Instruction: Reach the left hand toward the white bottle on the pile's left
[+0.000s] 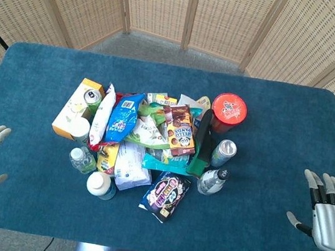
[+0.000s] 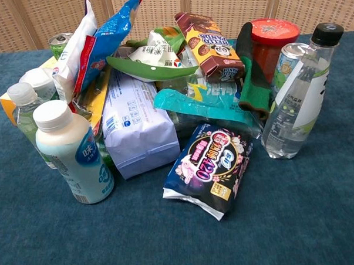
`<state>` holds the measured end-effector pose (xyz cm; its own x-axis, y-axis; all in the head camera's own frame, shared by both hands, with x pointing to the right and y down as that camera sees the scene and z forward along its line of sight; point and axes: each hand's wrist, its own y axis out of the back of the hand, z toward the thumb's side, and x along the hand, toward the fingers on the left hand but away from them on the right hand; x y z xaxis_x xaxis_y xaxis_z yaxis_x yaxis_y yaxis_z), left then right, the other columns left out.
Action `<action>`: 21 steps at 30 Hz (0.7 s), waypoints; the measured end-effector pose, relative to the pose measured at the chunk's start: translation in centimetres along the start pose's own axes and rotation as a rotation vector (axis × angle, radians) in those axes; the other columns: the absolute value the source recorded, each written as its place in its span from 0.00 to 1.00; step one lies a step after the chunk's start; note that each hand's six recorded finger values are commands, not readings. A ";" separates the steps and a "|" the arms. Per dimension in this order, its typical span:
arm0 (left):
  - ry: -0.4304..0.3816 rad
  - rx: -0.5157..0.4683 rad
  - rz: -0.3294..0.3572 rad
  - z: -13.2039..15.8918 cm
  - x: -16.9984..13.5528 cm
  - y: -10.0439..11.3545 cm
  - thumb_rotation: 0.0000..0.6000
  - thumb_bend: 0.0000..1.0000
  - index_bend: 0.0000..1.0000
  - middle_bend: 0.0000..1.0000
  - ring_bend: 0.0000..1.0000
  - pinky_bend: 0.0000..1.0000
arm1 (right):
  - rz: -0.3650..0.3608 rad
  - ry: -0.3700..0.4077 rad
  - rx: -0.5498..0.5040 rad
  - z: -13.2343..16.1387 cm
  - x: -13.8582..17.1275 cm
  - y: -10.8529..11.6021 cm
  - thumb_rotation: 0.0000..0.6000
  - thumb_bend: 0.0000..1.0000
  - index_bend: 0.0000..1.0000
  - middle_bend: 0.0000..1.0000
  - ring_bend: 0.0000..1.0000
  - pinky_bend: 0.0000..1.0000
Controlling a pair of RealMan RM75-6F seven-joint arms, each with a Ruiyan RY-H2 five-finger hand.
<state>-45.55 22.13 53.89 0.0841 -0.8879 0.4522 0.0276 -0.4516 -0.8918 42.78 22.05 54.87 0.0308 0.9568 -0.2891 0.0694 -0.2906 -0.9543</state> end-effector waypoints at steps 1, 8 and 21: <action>-0.001 0.002 0.002 0.0 0.0 0.0 1.00 0.00 0.00 0.00 0.00 0.00 | 0.000 0.000 0.000 0.0 0.0 0.0 1.00 0.00 0.00 0.00 0.00 0.00; -0.017 0.008 0.001 0.3 0.0 -0.3 1.00 0.00 0.00 0.00 0.00 0.00 | 0.000 0.000 -0.003 -0.2 0.0 0.2 1.00 0.00 0.00 0.00 0.00 0.00; -0.080 -0.114 -0.004 2.1 1.5 -1.8 1.00 0.00 0.00 0.00 0.00 0.00 | 0.005 -0.006 -0.002 -0.2 0.0 0.1 0.99 0.00 0.00 0.00 0.00 0.00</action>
<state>-43.41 21.76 56.15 0.1633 -0.8786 0.4488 -0.0849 -0.4657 -0.8808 43.01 22.06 54.81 0.0247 0.9554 -0.2944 0.0712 -0.2954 -0.9527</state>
